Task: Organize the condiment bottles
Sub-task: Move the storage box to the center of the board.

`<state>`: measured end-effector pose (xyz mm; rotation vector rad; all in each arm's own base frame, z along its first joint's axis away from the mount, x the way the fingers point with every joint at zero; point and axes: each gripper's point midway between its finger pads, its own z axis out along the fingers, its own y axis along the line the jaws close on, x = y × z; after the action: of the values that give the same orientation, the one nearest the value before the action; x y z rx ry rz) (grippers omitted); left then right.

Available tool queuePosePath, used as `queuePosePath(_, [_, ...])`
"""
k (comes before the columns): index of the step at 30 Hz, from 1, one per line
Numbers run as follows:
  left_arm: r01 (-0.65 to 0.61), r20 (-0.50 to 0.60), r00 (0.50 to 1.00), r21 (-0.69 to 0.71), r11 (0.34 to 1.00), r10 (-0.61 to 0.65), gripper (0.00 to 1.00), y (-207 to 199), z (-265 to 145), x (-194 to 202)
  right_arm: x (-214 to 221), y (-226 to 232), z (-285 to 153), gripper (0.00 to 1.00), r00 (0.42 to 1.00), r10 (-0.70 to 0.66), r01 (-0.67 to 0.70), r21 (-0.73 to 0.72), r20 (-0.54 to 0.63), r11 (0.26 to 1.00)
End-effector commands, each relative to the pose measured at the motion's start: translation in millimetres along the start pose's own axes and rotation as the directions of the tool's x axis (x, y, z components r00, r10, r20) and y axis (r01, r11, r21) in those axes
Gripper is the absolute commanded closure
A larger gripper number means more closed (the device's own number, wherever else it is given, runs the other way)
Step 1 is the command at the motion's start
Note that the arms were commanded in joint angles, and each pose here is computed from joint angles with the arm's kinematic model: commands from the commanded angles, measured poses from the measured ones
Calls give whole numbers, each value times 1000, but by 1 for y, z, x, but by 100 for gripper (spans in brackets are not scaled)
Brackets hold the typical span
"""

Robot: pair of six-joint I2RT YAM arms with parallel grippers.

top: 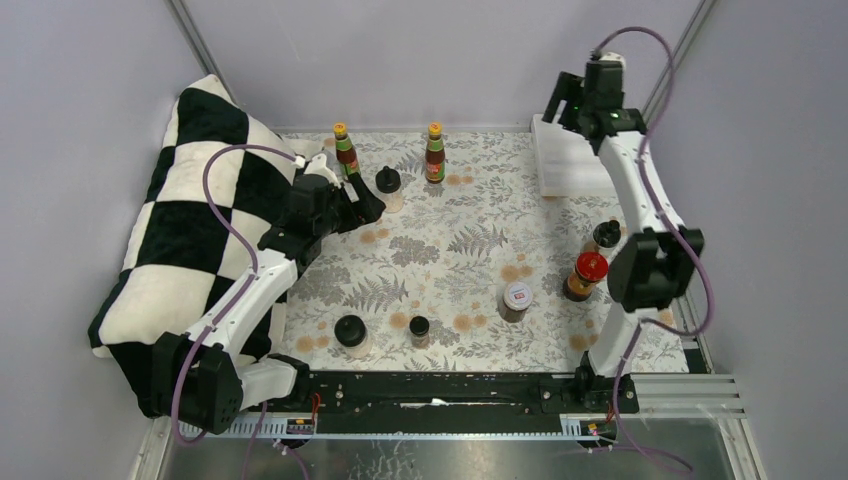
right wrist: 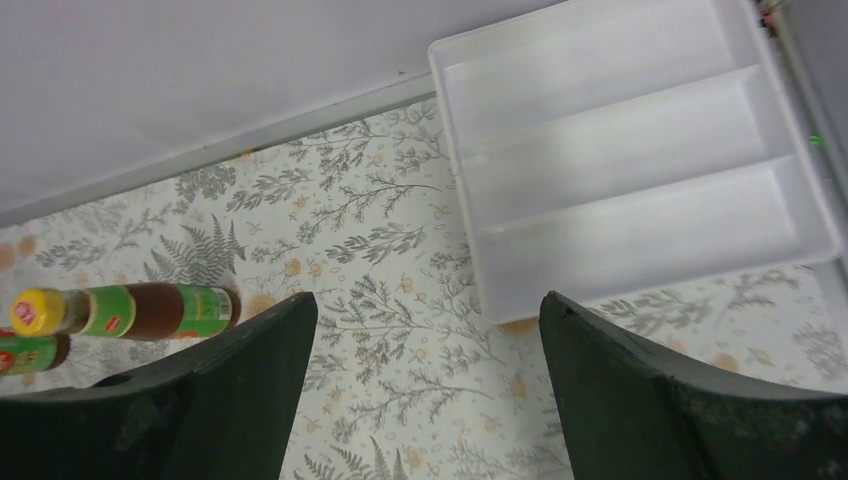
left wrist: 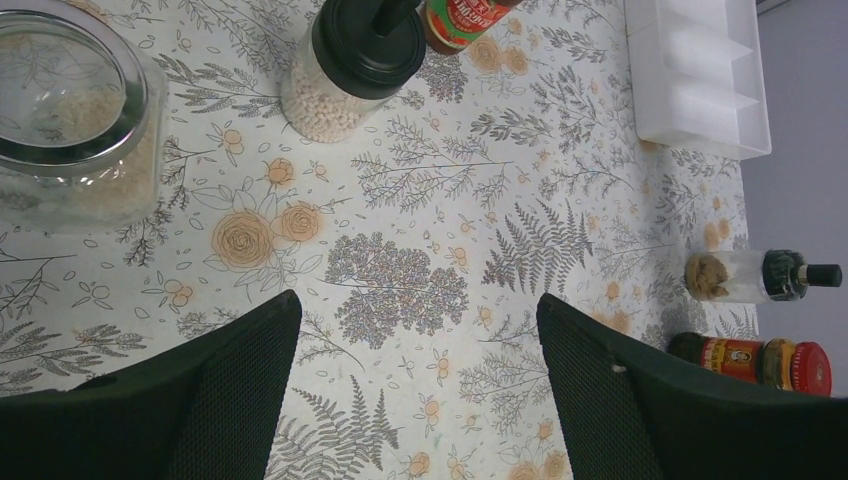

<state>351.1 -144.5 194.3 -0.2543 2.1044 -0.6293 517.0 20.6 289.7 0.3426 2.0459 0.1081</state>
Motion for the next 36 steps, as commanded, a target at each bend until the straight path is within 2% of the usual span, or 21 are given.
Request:
queuePosePath(1, [23, 6, 1000, 32, 999, -23, 9, -3, 3, 3, 15, 22, 44, 12, 997, -60, 61, 8, -54, 998])
queuePosePath(4, [33, 9, 999, 27, 999, -33, 9, 1, 2, 7, 28, 28, 85, 14, 994, -49, 51, 17, -95, 999])
queuePosePath(7, [40, 4, 999, 21, 999, -40, 9, 4, 3, 12, 23, 37, 105, 19, 993, -88, 92, 40, -75, 995])
queuePosePath(12, [52, -1, 999, 34, 998, -52, 9, 5, 6, 16, 50, 29, 134, 23, 987, -112, 121, 74, -117, 990])
queuePosePath(16, [48, -9, 999, 42, 998, -47, 9, 3, 7, 18, 80, 20, 146, 31, 980, -106, 124, 98, -165, 987])
queuePosePath(26, [36, -5, 999, 46, 998, -36, 9, 3, 4, 18, 136, 0, 162, 31, 953, -99, 144, 139, -286, 980])
queuePosePath(36, [22, 13, 1000, 52, 998, -23, 9, -1, -4, 11, 157, -10, 179, 31, 941, -89, 130, 105, -328, 986])
